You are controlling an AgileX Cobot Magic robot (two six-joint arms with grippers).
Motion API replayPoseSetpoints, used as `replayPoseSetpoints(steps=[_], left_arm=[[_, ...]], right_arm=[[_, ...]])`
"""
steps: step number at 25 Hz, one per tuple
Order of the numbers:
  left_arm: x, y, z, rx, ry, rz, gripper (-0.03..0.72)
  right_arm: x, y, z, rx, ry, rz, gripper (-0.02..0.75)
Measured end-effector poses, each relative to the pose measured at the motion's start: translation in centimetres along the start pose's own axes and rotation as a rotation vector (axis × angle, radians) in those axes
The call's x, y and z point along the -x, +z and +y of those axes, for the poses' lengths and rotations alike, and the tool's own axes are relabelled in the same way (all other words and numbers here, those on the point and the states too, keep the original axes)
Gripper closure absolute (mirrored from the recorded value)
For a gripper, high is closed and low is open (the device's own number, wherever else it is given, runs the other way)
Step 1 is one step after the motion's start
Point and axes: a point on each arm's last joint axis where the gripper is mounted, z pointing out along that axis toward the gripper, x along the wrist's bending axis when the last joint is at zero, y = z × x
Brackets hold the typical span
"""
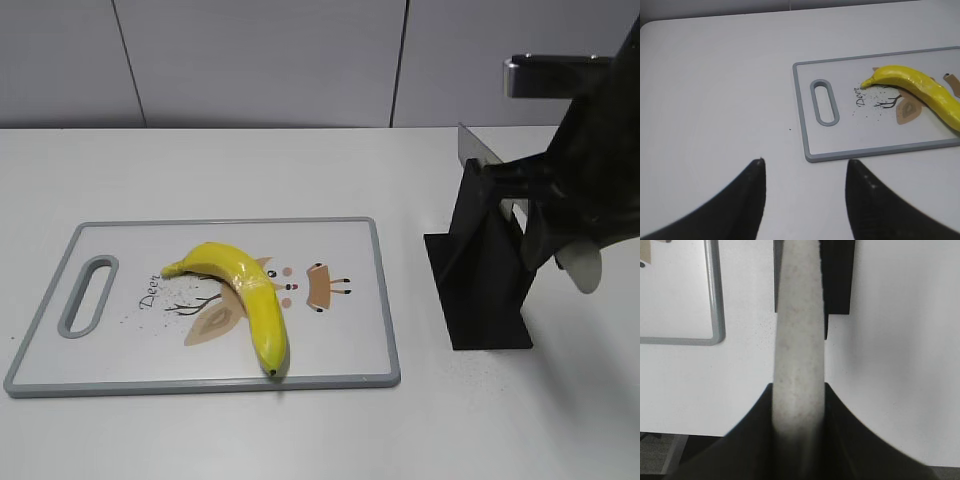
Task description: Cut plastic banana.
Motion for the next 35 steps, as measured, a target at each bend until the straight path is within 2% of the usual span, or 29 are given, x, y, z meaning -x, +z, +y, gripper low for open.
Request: replayPoseSetpoints(steps=[10,18,23,28,31,35], left_arm=[[0.0,0.0,0.0,-0.001,0.002,0.003,0.191],[0.0,0.0,0.0,-0.001,0.002,0.004,0.191],[0.0,-0.1,0.3,0.026,-0.001,0.003,0.196],[-0.2,0.4,1.7,0.036,-0.016,-0.008,0.198],[-0.4,1.8,3.5,0.006,0.032,-0.034,0.162],[-0.3,4.3,5.9,-0.04,0.107,-0.124,0.09]], right_arm=[[-0.5,-5.2,1.5,0.135,-0.031,0.007,0.575],[-0.3,-6.8,2.7,0.237,-0.109,-0.04,0.575],[-0.6,-7.0,3.1,0.288,-0.349,-0.051,0.575],[-1.1,-6.5,3.3,0.28,-0.614,-0.05,0.575],[-1.8,-5.4,4.0,0.257,-0.775,-0.023,0.575],[-2.7,-4.1,4.9,0.229,-0.948,0.009,0.575]])
